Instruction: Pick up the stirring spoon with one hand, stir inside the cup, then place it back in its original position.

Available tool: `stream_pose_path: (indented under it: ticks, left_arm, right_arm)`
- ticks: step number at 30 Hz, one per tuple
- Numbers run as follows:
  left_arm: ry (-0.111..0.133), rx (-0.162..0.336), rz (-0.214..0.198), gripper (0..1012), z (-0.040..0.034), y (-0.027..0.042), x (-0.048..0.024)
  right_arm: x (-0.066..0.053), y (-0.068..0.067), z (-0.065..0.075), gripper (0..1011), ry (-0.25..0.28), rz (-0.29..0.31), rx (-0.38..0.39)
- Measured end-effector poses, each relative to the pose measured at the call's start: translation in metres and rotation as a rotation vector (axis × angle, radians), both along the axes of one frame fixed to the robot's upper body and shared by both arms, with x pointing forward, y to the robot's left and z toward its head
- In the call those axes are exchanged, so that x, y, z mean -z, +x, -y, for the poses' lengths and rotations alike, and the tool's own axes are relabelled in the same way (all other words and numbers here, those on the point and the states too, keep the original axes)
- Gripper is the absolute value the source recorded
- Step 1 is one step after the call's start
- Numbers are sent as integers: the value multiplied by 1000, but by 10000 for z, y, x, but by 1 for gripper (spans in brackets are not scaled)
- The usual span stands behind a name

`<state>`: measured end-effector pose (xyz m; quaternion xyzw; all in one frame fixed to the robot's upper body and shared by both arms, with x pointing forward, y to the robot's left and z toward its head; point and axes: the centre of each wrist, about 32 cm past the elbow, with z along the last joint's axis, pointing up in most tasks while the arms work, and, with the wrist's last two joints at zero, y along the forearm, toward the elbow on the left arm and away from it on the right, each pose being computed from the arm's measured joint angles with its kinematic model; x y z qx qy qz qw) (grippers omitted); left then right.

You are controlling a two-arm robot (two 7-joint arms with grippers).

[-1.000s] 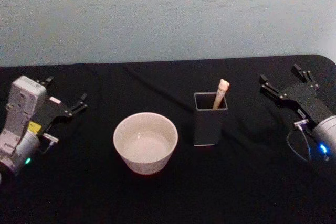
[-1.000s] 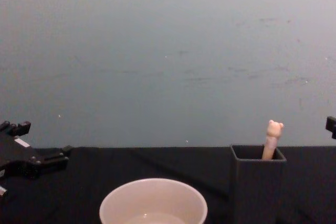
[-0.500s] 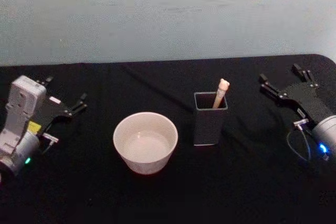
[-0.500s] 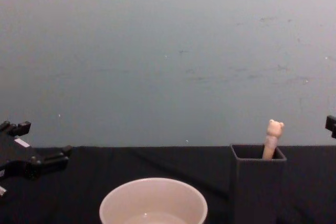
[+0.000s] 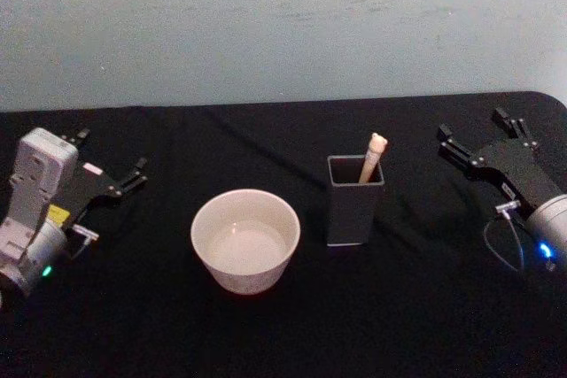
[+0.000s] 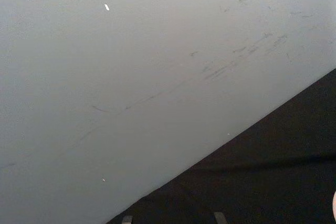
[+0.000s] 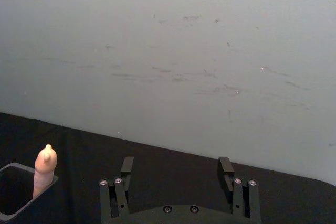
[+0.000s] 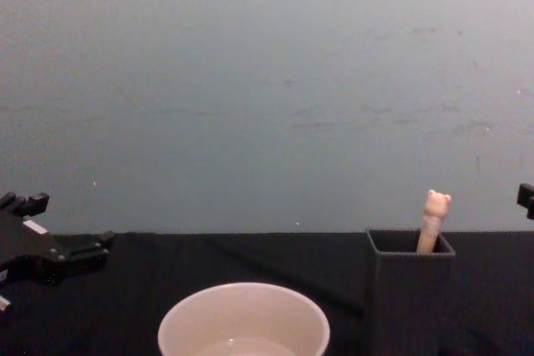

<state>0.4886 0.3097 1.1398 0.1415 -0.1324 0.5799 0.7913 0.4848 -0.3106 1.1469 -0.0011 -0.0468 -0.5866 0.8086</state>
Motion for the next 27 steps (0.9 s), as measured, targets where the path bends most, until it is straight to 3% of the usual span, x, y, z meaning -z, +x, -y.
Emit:
stream_pose_path:
  ticks: [27]
  left_arm:
    - [0, 0, 0, 1001, 0, 0, 0]
  right_arm:
    - [0, 0, 0, 1004, 0, 0, 0]
